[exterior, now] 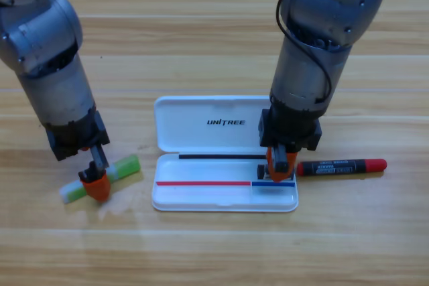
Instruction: Clean up eraser and pencils
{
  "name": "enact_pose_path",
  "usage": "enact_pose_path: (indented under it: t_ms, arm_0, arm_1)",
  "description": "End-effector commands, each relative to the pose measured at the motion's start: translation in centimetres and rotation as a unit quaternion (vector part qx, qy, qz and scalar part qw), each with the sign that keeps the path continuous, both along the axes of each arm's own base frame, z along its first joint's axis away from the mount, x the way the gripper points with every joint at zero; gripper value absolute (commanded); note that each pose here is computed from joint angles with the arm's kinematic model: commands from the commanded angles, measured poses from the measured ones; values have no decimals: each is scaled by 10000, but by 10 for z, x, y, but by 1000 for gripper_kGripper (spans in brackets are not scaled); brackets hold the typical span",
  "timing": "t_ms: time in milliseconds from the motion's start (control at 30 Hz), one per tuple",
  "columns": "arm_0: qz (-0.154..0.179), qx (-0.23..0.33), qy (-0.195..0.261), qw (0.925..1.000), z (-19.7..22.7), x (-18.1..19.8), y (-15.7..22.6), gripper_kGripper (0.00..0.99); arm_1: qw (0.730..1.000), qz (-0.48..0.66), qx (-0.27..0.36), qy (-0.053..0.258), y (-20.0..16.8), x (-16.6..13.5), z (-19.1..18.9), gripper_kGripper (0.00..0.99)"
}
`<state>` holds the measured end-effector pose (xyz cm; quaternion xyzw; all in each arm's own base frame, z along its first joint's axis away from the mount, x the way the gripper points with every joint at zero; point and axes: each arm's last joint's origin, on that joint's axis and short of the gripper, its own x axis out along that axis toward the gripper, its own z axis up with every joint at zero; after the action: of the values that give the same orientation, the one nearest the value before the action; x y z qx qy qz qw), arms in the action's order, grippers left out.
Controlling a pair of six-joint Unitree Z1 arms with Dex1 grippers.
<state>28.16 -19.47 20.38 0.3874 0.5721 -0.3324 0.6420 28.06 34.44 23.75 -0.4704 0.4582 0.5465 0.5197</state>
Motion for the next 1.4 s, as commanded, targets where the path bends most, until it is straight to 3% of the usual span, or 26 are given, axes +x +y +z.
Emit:
enact_pose_path:
  t_ms: [33, 367, 400, 467, 567, 600, 700, 900, 1000, 1200, 1400]
  arm_0:
    - [-116, 106, 243, 9996, -25, -1, -6, 974]
    - [-165, 156, 429, 9988, -40, 0, -6, 853]
    - [-180, 154, 450, 9987, -41, 0, -6, 828]
    - [-220, 138, 492, 9984, -43, 0, -7, 753]
    - [-368, 107, 543, 9978, -45, 0, -8, 512]
    - [-460, 99, 537, 9974, -45, 1, -9, 383]
    - [-606, 89, 479, 9970, -42, 2, -10, 0]
    - [-649, 146, 220, 9975, -16, 5, -10, 0]
    - [-770, 128, 10, 9969, 10, 3, -13, 0]
    - [-1332, -76, -378, 9903, 65, -9, -34, 0]
    - [-1850, -187, -498, 9813, 89, -27, -70, 0]
  arm_1:
    - [9988, 147, -397, 233, 16, 0, -41, 0]
    - [9986, 84, -480, 225, 14, 0, -44, 0]
    - [9986, 68, -486, 221, 14, 0, -44, 31]
    - [9986, 38, -482, 229, 14, 0, -44, 236]
    - [9986, -53, -476, 239, 15, 0, -44, 614]
    - [9985, -92, -477, 243, 15, -1, -44, 673]
    - [9988, -107, -419, 208, 14, -2, -37, 683]
    - [9997, -102, -218, 44, 0, -16, -3, 719]
    - [9999, -103, -98, -39, -19, -30, 22, 792]
    - [9999, -125, -11, -78, -56, -57, 50, 793]
    - [9988, -350, -344, -32, -89, -38, 36, 808]
